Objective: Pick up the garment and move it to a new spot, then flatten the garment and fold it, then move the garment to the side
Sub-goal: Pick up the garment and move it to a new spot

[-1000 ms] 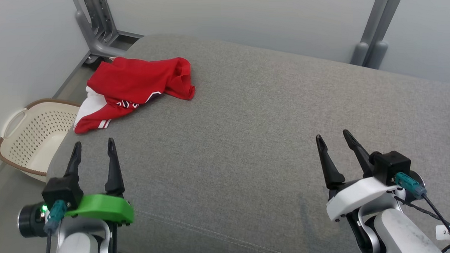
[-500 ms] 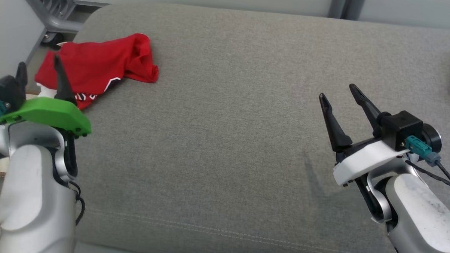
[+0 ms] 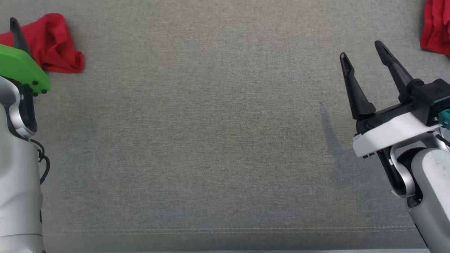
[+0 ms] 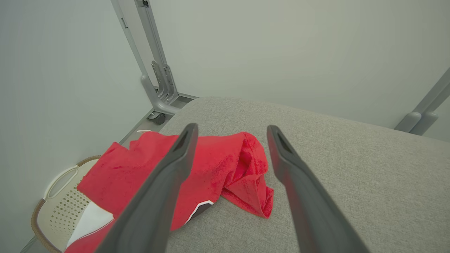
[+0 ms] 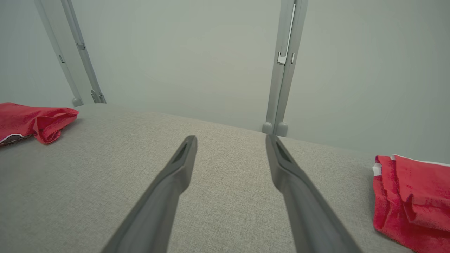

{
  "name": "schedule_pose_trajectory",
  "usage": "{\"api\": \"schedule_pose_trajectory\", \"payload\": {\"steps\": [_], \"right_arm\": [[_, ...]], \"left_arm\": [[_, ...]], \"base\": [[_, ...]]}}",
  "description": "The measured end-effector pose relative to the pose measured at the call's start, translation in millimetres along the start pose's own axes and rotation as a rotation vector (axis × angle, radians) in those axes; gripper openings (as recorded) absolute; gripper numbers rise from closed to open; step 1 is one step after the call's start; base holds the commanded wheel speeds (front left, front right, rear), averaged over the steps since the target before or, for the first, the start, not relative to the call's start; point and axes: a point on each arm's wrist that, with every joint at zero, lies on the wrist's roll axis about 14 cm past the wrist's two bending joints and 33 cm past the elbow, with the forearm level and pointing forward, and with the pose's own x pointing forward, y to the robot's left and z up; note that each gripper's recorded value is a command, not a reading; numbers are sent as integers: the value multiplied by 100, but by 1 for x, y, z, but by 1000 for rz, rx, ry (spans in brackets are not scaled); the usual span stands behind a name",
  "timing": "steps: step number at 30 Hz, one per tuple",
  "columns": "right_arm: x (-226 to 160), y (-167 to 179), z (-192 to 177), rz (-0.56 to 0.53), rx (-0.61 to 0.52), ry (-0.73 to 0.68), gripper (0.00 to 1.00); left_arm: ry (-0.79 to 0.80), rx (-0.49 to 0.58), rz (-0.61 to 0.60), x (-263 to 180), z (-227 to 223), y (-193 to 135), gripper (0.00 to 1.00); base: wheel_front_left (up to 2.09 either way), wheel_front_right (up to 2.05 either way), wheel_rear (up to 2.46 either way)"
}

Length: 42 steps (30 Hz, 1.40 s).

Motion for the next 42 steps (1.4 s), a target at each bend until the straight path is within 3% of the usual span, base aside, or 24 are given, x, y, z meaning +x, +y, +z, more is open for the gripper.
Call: {"api": "schedule_pose_trajectory", "payload": {"steps": [9, 14, 27, 29, 30, 31, 42], "right_arm": [[-2, -40, -35, -86, -18, 76, 100], [-2, -46, -45, -99, -14, 95, 100], [-7, -54, -50, -116, -22, 116, 100], [-8, -57, -50, -122, -28, 117, 100], [-8, -58, -50, -124, -29, 118, 100], [-8, -58, -50, -126, -30, 118, 100], [-5, -56, -40, -135, -19, 76, 100]], "left_arm": [[228, 45, -70, 34, -86, -49, 100], [311, 103, -25, 39, -122, -32, 100], [325, 120, 30, 54, -131, -18, 100], [331, 121, 27, 54, -134, -20, 21], [330, 120, 24, 55, -134, -22, 6], [317, 123, 20, 55, -133, -24, 0], [198, 142, -9, 52, -104, -36, 0]], "base": [[0, 0, 0], [0, 0, 0], [0, 0, 0], [0, 0, 0], [0, 0, 0], [0, 0, 0], [0, 0, 0]]}}
